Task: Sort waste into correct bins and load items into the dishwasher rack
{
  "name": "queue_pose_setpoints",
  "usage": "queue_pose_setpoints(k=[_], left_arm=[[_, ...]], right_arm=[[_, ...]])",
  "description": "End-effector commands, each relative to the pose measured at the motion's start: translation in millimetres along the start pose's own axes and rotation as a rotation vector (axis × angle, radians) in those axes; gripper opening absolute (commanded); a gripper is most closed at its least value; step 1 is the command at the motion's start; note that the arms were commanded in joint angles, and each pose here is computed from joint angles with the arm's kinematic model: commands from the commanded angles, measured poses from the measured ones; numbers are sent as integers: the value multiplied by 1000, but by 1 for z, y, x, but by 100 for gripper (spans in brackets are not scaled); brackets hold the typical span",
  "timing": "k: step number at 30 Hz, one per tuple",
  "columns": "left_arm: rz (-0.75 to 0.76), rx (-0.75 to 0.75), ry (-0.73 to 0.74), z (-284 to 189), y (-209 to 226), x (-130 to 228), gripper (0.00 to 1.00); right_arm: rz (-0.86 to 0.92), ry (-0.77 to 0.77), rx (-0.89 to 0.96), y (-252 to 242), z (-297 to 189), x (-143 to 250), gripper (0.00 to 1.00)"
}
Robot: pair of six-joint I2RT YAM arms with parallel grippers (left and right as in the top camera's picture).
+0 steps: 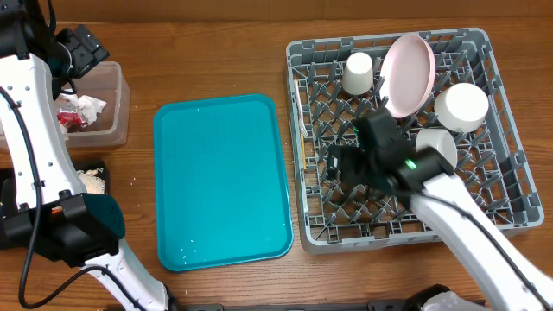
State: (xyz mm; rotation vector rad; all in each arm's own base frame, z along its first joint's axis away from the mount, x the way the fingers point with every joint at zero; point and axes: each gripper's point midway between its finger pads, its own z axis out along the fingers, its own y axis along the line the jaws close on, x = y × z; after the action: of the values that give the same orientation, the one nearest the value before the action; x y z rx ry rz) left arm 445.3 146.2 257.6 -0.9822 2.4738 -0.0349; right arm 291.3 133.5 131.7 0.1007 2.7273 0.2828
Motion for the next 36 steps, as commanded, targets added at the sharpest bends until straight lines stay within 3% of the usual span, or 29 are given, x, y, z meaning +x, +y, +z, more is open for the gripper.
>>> queue_pose_setpoints(k=[1, 7, 13, 20, 36], left_arm=[[-5, 2, 8, 3, -1, 1, 100], [-5, 2, 8, 3, -1, 1, 100], [-5, 1, 8, 3, -1, 1, 100], [-5, 1, 8, 3, -1, 1, 100], [-5, 2, 8, 3, -1, 1, 100]], right_arm=[[4, -111, -59, -14, -20, -2, 100], [88, -279, -197, -40, -24, 5, 100], [-145, -521, -369, -35, -24, 23, 100], [-131, -664, -319, -63, -14, 41, 100], [4, -880, -110, -109, -45, 20, 100]])
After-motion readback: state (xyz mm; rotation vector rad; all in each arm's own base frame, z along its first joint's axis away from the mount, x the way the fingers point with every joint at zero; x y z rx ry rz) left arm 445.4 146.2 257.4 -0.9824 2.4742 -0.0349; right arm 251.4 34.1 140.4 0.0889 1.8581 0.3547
